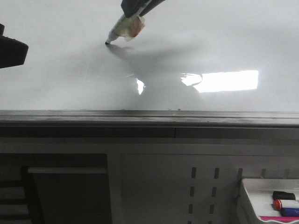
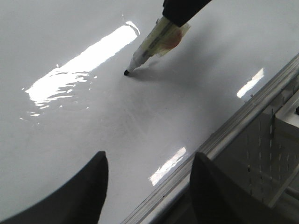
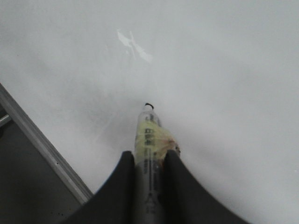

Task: Write number 4 on whiteboard

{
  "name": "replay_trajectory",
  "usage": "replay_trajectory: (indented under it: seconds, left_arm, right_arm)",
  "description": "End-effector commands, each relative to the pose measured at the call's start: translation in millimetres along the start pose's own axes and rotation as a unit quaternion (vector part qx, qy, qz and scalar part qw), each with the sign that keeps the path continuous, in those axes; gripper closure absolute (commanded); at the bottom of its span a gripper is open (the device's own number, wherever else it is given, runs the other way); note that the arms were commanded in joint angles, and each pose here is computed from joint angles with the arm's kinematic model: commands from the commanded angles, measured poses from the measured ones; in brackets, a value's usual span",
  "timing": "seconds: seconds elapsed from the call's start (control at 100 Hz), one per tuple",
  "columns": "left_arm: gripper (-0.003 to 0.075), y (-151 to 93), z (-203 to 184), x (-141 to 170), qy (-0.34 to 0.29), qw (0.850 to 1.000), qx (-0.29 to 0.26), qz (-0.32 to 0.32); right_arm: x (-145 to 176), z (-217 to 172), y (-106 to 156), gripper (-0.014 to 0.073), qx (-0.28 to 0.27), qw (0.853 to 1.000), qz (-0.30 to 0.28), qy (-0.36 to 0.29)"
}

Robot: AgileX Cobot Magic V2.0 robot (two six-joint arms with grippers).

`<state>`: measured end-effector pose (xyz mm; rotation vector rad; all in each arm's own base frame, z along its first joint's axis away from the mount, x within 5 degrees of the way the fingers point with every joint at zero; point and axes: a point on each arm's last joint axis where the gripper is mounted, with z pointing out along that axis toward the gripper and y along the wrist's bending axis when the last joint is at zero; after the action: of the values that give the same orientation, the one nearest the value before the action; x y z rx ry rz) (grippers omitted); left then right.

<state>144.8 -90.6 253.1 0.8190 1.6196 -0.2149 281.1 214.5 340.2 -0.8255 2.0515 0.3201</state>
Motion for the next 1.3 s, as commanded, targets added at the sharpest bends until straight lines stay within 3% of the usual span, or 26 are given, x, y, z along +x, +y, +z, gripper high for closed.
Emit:
replay_trajectory:
  seconds: [0.0, 0.1, 0.28, 0.52, 0.69, 0.89, 1.04, 1.15, 1.29]
  left_arm:
    - [0.0353, 3, -1, -16, -0.047, 0.999, -0.003, -0.014]
    - [0.0353, 3, -1, -16, -0.047, 0.999, -0.003, -0.014]
    - [0.0353, 3, -1, -16, -0.047, 0.999, -0.003, -0.014]
    - [0.0353, 3, -1, -16, -0.047, 0.999, -0.003, -0.014]
    - [0.0353, 3, -1, -16, -0.047, 0.999, -0.003, -0.014]
    - [0.0353, 3, -1, -16, -0.047, 0.999, -0.003, -0.013]
    - [0.0353, 3, -1, -16, -0.047, 0.999, -0.003, -0.013]
    - [0.0353, 3, -1, -16, -0.047, 0.999, -0.003, -0.013]
    - [0.0353, 3, -1, -16, -0.047, 0.999, -0.003, -0.013]
  right_arm:
    - [-14, -11, -4, 0.0659, 0.005, 1.000, 0.003, -0.030]
    - [-1, -2, 5, 0.0659, -0.016, 1.000, 0.018, 0.011]
    - [8, 4, 17, 0.0659, -0.028, 1.000, 0.009, 0.010]
    - [17, -28, -14, 0.0659, 0.012, 0.999, 0.020, 0.034]
    - [22, -40, -16, 0.0659, 0.018, 0.999, 0.023, 0.035]
    - [-8, -53, 4, 0.0659, -0.003, 0.999, -0.005, -0.035]
    - [-23, -52, -1, 0.0659, 0.015, 0.996, -0.018, -0.081]
    - [-17, -39, -9, 0.0659, 0.022, 0.998, -0.012, -0.059]
    - [0, -23, -8, 0.0659, 0.010, 1.000, -0.005, 0.016]
